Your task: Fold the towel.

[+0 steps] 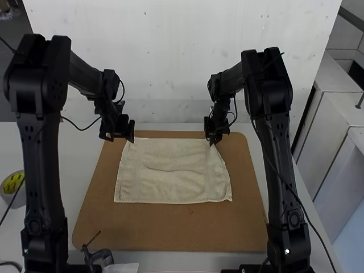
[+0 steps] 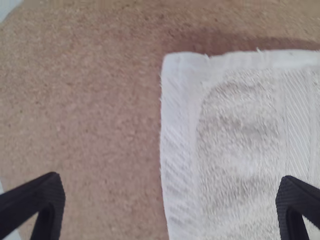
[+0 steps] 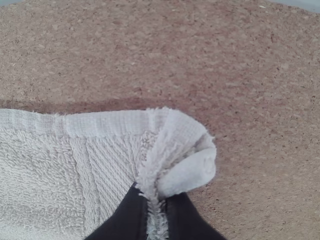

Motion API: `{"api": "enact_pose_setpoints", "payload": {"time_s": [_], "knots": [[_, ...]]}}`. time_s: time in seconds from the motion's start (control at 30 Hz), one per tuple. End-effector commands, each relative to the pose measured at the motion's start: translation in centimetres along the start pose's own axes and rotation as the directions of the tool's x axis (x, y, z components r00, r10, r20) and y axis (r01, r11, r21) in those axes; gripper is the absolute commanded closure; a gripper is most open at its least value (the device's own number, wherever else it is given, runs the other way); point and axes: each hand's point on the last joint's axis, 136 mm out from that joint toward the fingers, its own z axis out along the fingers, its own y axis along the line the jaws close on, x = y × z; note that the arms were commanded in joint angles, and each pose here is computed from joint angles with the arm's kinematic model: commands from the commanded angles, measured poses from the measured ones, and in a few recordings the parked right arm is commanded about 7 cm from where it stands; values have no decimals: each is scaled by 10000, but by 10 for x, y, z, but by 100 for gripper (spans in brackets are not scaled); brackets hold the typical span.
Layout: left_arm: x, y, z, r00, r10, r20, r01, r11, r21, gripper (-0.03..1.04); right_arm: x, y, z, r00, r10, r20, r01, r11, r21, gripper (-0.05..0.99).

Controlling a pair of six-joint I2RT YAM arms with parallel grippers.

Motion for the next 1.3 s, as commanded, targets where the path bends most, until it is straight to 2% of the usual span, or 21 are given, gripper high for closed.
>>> {"api": "enact_pose_setpoints", "payload": {"time_s": [0.0, 0.27, 0.4, 0.53, 0.6, 0.73, 0.8, 0.83, 0.97, 1.1, 1.27], "knots": [[-25, 5, 6, 9989, -313, 360, 330, 9982, -493, 7, 36, -55, 27, 9926, 457, -1122, -272, 9866, 1607, 92], [-37, 1, 32, 9990, -394, 227, 406, 9977, -551, 7, 38, -52, 27, 9928, 336, -1151, -150, 9871, 1593, 92], [-32, -3, 43, 9990, -355, -272, 341, 9981, -507, 7, 40, -53, 23, 9932, 334, -1119, -151, 9869, 1603, 92], [-23, -8, 55, 9956, -322, -880, 286, 9987, -415, 15, 42, -53, 17, 9941, 282, -1048, -112, 9870, 1601, 92], [-14, -11, 59, 9905, -337, -1332, 303, 9992, -273, 27, 42, -52, 14, 9947, 278, -988, -118, 9872, 1591, 92], [8, -25, 58, 9739, -307, -2247, 362, 9991, 203, 75, 39, -55, 8, 9965, 264, -797, -129, 9861, 1656, 92], [19, -36, 56, 9634, -316, -2661, 545, 9954, 793, 97, 38, -56, 6, 9974, 225, -687, -105, 9854, 1697, 92], [22, -38, 53, 9593, -340, -2803, 617, 9940, 905, 100, 39, -56, 6, 9973, 226, -699, -103, 9851, 1714, 92], [28, -40, 44, 9503, -390, -3087, 721, 9927, 963, 100, 35, -54, 8, 9986, 167, -507, -80, 9858, 1678, 92], [15, -41, 28, 9621, -556, -2669, 840, 9918, 965, 100, 26, -47, 2, 9999, 37, -107, -19, 9871, 1600, 92], [-10, -43, 0, 9809, -795, -1776, 986, 9899, 1015, 100, -4, -41, -25, 9929, 9, 1193, -182, 9894, 1439, 92]]}}
